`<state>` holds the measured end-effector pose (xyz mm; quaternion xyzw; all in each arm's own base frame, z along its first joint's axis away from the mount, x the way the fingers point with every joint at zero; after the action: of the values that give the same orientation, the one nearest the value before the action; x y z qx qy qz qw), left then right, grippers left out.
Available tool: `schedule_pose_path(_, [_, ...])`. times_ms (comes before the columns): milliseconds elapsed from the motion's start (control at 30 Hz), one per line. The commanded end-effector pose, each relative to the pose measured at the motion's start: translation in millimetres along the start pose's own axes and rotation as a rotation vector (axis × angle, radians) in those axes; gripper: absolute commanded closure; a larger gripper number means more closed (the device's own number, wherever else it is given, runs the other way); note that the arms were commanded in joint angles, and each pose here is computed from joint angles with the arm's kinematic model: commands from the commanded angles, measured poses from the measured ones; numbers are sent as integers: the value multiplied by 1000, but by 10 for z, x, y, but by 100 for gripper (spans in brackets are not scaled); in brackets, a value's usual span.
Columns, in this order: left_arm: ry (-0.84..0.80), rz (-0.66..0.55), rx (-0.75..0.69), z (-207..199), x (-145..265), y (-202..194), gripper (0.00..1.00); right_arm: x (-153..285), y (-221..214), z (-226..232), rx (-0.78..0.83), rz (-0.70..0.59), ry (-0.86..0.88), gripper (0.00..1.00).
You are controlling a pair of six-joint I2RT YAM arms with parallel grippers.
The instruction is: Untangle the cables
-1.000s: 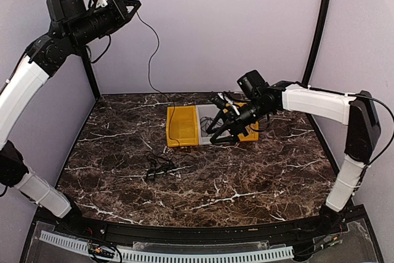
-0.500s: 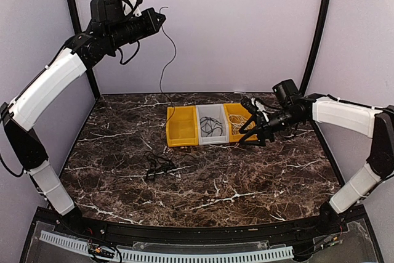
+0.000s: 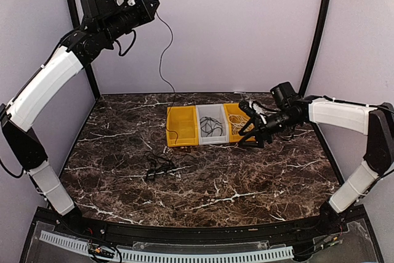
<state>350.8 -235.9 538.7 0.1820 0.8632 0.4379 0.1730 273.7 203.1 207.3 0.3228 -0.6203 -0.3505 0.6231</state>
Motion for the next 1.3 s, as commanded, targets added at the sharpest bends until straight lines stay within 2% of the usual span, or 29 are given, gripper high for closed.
schedule_pose_path(0, [-80,-133,0,-242,302,436,100,-52,-48,-27,9,4,5,33])
schedule_pose_path(233, [-71,-97,-19,-153,156,241,100,-64,-78,-34,4,12,7,33])
schedule_pose_path(533, [-21,0,-50,97,-122,-216,100,-69,-101,-36,10,25,-1,33])
schedule_pose_path(1033, [-26,47,-51,230,-306,-439,100,-77,-122,-42,10,37,-2,33])
schedule_pose_path(1167, [23,157,-5,512,-276,-896,100,-80,-132,-35,12,41,-2,33])
schedule_pose_path(1267, [36,178,14,645,-187,-1076,100,-87,-138,-41,11,40,0,33])
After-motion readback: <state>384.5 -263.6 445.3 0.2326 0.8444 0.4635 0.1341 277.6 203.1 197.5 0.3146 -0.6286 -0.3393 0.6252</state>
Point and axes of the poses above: each gripper's point midway between its finger pads, its own x axis back along the fingers, its own z axis along the line the jaws close on, y = z × x, the point moved 8 cm from there along x, back along the fingers, and after that the axes turned 15 degrees about x, right-handed, at the moved point
